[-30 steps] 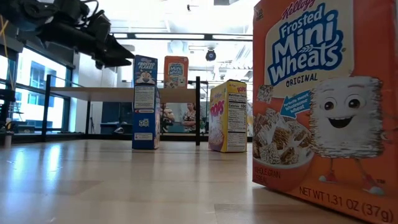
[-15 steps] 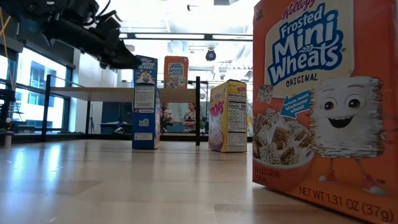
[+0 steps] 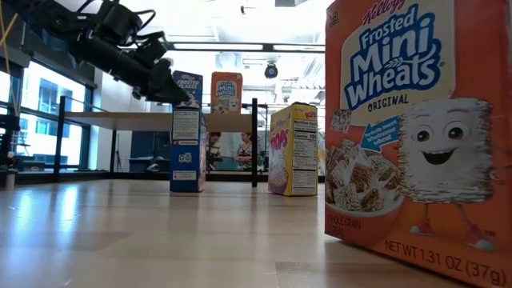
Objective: Stack cereal on shelf
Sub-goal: Put the middle blue cereal box on the shelf, then put the bottom left yellow cereal box on the shelf
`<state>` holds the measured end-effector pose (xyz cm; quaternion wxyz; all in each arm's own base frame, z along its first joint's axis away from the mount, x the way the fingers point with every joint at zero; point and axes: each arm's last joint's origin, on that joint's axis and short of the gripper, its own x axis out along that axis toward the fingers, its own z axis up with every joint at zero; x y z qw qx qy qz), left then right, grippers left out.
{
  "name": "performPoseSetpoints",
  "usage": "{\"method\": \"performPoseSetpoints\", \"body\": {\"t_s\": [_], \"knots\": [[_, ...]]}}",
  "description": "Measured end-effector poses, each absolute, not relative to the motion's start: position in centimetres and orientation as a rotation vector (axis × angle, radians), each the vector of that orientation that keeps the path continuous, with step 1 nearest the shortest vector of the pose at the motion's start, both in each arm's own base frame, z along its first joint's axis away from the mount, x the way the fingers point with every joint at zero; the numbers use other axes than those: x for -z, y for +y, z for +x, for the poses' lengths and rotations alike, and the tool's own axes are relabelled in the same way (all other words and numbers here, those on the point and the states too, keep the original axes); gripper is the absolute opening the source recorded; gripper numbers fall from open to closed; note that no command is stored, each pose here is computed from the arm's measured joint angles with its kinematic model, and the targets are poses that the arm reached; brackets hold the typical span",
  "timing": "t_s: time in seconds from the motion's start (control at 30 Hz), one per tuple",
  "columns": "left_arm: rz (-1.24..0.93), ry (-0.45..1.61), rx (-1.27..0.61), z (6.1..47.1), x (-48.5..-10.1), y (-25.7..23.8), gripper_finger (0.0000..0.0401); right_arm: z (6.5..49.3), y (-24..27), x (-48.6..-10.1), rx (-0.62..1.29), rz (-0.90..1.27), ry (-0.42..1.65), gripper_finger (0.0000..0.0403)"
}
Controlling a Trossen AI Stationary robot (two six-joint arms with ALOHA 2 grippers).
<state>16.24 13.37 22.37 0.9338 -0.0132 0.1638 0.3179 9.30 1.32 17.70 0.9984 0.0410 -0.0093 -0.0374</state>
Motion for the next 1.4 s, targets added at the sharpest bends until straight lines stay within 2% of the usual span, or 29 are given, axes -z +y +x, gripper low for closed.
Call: {"method": "performPoseSetpoints", "body": {"t_s": [0.47, 0.73, 1.17, 1.4], "knots": [[-0.011, 0.345, -0.73, 15.6, -22.4, 14.1, 0.023, 9.3, 1.3, -17.7, 0.075, 0.082, -0.019, 0.0274], [-0.043, 0.345, -0.716, 15.6, -22.3, 14.0, 0.023, 9.3, 1.3, -17.7, 0.075, 0.082, -0.019, 0.0274], [-0.126, 0.351, -0.672, 14.3, -24.4, 9.2, 0.023, 9.3, 1.3, -17.7, 0.075, 0.082, -0.019, 0.0274], [-0.283, 0.473, -0.671, 13.5, -27.2, 6.2, 0.023, 9.3, 1.3, -17.7, 0.075, 0.082, -0.019, 0.0274]]}}
